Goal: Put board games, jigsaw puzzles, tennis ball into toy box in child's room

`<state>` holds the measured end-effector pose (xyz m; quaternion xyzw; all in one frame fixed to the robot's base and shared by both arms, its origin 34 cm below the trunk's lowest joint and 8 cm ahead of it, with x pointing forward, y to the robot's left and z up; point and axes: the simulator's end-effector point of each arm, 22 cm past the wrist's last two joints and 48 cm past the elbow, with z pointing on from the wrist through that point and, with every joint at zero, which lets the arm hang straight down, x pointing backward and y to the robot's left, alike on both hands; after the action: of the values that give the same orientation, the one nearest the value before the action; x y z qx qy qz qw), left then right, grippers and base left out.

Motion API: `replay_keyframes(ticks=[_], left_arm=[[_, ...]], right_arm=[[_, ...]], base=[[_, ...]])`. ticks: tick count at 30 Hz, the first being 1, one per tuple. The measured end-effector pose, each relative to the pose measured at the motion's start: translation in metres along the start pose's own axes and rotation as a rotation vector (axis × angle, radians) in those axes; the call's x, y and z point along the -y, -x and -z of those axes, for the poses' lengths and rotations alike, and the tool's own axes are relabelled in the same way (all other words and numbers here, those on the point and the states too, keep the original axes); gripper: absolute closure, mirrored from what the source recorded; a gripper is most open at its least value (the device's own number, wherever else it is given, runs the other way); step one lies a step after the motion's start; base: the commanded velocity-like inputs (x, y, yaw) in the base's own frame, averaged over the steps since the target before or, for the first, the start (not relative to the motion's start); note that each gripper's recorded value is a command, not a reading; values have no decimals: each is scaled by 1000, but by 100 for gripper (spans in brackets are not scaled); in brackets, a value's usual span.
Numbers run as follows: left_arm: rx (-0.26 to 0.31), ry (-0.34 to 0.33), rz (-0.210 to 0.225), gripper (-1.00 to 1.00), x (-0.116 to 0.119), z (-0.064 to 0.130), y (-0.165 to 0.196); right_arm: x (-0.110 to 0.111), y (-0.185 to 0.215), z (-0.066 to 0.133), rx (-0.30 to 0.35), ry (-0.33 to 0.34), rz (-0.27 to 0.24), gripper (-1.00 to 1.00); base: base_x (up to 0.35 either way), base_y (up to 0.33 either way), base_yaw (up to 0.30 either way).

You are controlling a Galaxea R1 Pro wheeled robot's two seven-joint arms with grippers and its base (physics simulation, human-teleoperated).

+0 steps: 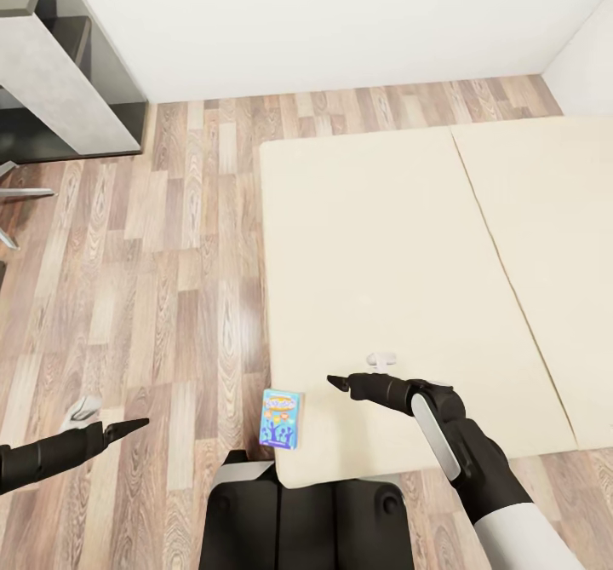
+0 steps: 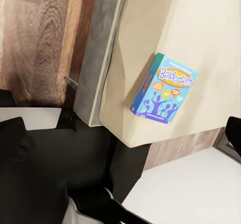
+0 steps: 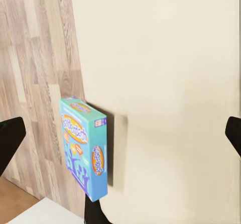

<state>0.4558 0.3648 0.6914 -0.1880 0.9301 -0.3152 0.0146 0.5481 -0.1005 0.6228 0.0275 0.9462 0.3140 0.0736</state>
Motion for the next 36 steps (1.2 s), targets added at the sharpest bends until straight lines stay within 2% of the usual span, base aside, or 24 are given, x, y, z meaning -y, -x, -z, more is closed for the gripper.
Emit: replay_keyframes(ticks=[10,20,36], left_arm=[[9,-5,-6,-100,4,2,3],[9,-9,-8,-100,5,2,3],[10,-10,-9,-100,6,2,3]], right_arm=[[-4,4,2,8,-1,11,-100],[-2,4,3,8,-4,11,-100],[-1,5,3,11,-6,13,-100]], base=[[0,0,-39],[0,0,124],[0,0,22]])
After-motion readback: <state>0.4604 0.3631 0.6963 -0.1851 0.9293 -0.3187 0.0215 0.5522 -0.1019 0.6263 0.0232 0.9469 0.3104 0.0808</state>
